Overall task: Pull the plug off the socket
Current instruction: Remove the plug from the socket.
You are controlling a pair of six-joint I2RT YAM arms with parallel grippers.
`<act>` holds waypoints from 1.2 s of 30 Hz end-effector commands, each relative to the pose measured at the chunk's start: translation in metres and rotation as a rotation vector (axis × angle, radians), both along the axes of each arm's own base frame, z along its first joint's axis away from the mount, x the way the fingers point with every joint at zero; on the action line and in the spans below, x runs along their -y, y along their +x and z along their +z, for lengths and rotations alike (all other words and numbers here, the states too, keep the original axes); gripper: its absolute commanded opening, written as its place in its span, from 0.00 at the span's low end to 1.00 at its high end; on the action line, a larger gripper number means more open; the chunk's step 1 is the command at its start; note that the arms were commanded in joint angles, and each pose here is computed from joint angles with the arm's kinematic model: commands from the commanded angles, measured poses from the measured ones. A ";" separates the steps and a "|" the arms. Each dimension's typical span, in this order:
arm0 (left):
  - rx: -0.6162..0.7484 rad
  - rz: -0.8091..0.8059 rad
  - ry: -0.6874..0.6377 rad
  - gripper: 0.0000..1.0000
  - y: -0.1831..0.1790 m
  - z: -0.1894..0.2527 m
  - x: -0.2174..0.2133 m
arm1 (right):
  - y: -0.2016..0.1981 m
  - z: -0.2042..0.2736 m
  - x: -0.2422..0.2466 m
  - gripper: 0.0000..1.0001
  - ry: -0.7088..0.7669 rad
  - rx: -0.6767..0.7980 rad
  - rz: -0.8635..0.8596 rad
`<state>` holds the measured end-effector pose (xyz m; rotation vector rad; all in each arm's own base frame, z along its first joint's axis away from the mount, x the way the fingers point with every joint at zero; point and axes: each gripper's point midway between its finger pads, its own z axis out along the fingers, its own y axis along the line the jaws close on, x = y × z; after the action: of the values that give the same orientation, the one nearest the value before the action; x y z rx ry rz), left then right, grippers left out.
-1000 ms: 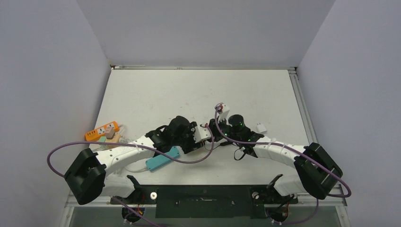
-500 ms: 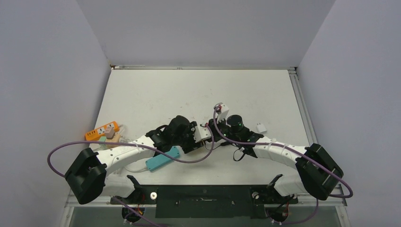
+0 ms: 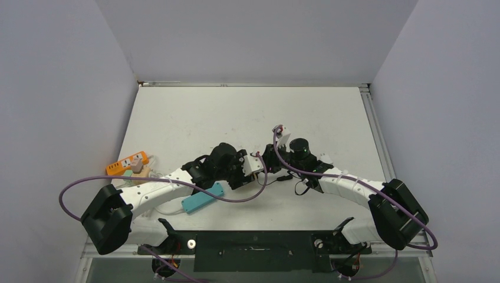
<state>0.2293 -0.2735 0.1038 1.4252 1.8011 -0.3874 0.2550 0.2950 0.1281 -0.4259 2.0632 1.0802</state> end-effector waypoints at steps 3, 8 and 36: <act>0.000 0.030 -0.004 0.00 0.005 0.014 -0.001 | 0.025 0.018 0.009 0.05 0.007 0.105 -0.094; -0.006 0.067 0.036 0.00 0.012 0.007 -0.004 | 0.015 0.031 -0.006 0.05 0.015 0.129 -0.054; -0.008 0.025 0.000 0.00 0.004 0.013 0.001 | 0.038 0.003 0.020 0.05 -0.040 0.028 -0.162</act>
<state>0.2339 -0.2771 0.1006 1.4265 1.8336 -0.3765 0.2602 0.2903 0.1241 -0.3704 2.1064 1.0479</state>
